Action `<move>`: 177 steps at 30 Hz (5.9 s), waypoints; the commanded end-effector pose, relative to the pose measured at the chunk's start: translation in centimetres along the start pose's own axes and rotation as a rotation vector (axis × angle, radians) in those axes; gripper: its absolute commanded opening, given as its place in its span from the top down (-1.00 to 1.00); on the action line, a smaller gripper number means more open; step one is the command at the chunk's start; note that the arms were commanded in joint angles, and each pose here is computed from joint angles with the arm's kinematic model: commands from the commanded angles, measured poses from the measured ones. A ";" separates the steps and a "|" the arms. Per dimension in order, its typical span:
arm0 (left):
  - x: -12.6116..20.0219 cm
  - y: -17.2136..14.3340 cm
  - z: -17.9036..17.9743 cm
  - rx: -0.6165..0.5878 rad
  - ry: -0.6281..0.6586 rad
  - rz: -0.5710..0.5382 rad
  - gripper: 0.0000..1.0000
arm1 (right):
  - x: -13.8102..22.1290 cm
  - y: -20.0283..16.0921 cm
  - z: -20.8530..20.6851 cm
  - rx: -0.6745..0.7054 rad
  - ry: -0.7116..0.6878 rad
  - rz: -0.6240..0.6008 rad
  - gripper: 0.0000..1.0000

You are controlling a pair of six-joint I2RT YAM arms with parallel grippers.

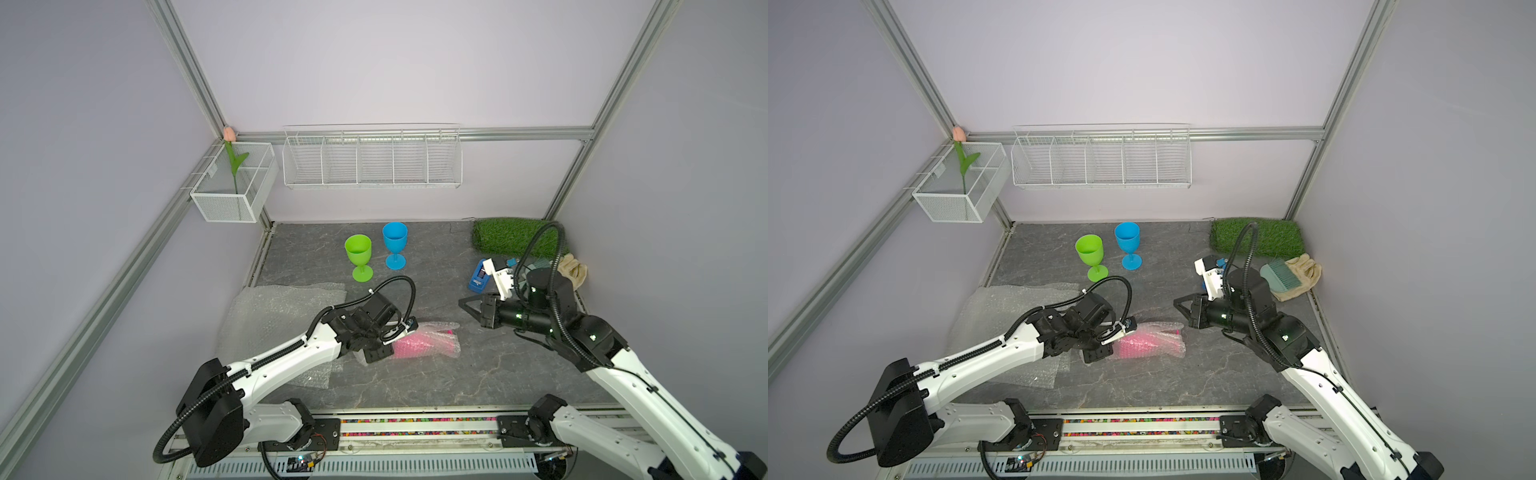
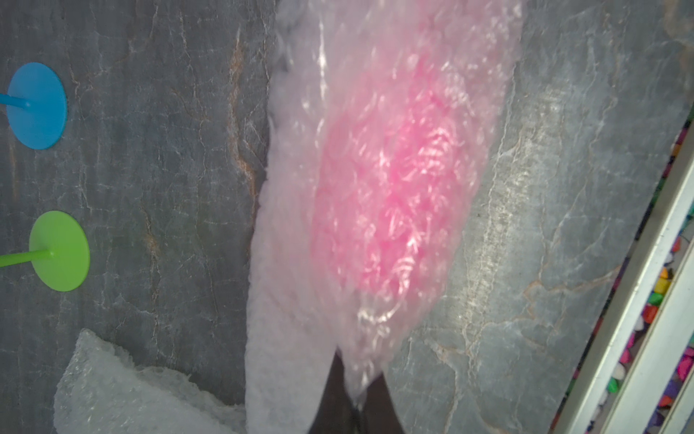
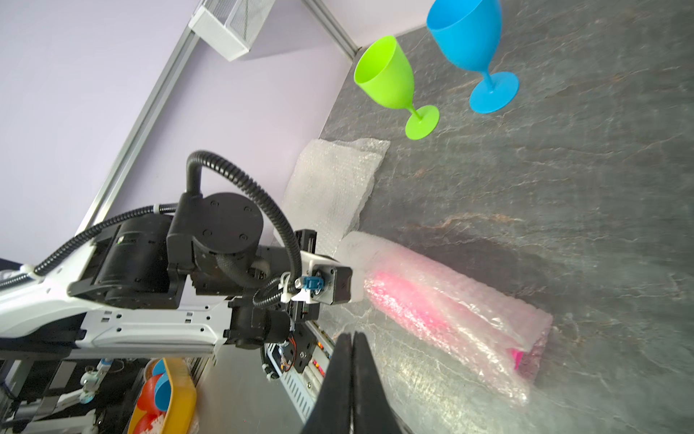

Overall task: Wrap wine glasses in bubble wrap
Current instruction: Stick the tape on the bubble wrap.

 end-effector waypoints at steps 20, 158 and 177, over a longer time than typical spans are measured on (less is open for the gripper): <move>0.7 0.7 -0.3 -0.009 -0.003 -0.055 1.00 | -4.6 -5.9 1.3 -0.005 -0.001 0.121 0.86; -1.5 -1.7 -4.0 -0.073 -0.052 0.102 1.00 | -8.7 -3.1 -19.2 0.396 -0.748 0.319 -0.15; -0.7 -1.1 -3.8 -0.093 -0.029 0.050 1.00 | -10.7 -12.5 -10.6 1.078 0.033 0.678 -0.82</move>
Point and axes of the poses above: each gripper's point midway between its finger pads, its own x axis back along the fingers, its own z axis along the line the jaws close on, y = z × x, the point moved 1 cm from there along x, back along the fingers, and after that the axes turned 5 degrees about -x, right-handed, at the moved point
